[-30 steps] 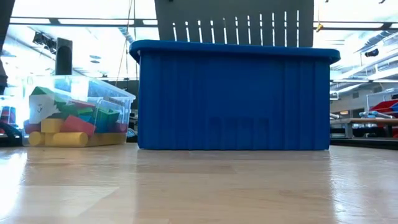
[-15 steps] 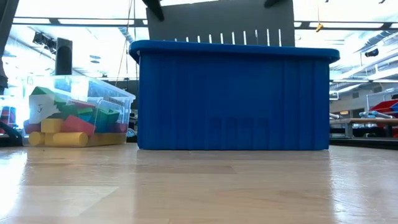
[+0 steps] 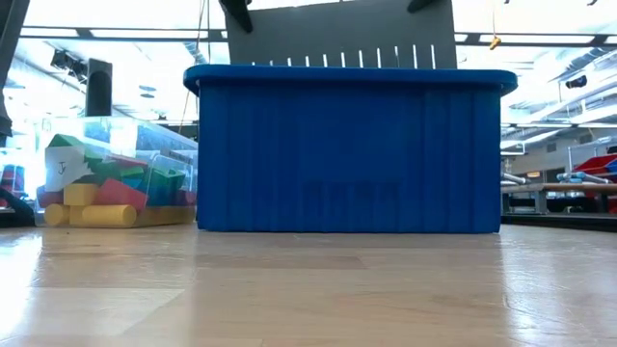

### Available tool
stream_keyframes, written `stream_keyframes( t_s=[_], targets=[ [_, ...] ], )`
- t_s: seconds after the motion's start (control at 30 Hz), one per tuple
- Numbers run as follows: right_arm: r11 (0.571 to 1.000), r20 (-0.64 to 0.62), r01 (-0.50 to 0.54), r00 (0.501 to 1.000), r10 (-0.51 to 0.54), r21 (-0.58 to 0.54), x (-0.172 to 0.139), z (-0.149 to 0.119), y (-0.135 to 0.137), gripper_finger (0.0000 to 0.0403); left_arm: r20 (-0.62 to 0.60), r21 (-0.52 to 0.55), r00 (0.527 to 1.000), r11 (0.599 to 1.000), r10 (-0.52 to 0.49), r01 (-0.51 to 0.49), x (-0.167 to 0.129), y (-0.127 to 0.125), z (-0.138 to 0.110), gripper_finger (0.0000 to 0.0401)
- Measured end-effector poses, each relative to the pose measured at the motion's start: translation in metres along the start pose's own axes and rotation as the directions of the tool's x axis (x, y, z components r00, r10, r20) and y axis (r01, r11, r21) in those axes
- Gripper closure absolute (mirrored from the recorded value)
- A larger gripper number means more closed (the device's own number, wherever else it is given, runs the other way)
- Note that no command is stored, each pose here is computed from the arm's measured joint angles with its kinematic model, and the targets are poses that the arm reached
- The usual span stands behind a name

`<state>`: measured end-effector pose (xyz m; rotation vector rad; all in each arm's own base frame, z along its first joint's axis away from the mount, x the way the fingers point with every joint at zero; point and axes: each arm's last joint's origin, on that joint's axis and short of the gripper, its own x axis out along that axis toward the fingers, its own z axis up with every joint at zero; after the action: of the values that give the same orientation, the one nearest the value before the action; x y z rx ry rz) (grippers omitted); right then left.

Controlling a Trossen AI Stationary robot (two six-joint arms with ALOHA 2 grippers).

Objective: Sort blocks
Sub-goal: Assemble the blue bin using bin divider

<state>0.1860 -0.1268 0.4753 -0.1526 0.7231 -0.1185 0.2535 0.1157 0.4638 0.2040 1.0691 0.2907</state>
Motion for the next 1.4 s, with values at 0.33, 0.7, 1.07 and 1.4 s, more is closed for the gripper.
stream_keyframes(
  t_s=[0.33,0.7,1.07,1.4],
  targets=[
    [0.999,0.042,-0.029,0.999,0.027,0.043,0.003,0.004,-0.001,0.0401,-0.026,0.013,0.999,0.999,-0.035,0.035,0.001,0.004,-0.005,0.0386],
    [0.997,-0.001,-0.051,0.999,0.051,0.063,0.026,0.005,-0.011,0.0401,-0.065,0.011,0.998,1.000,0.016,-0.015,0.001,0.011,-0.010,0.0385],
    [0.996,0.011,-0.057,0.998,0.057,0.068,0.022,0.005,-0.009,0.0401,-0.039,0.001,0.999,1.000,-0.017,0.017,0.000,0.012,-0.010,0.0385],
    [0.992,0.014,-0.087,0.996,0.086,0.096,0.029,0.008,-0.006,0.0401,-0.048,-0.034,0.999,0.999,0.008,-0.010,0.001,0.025,-0.016,0.0384]
  ],
)
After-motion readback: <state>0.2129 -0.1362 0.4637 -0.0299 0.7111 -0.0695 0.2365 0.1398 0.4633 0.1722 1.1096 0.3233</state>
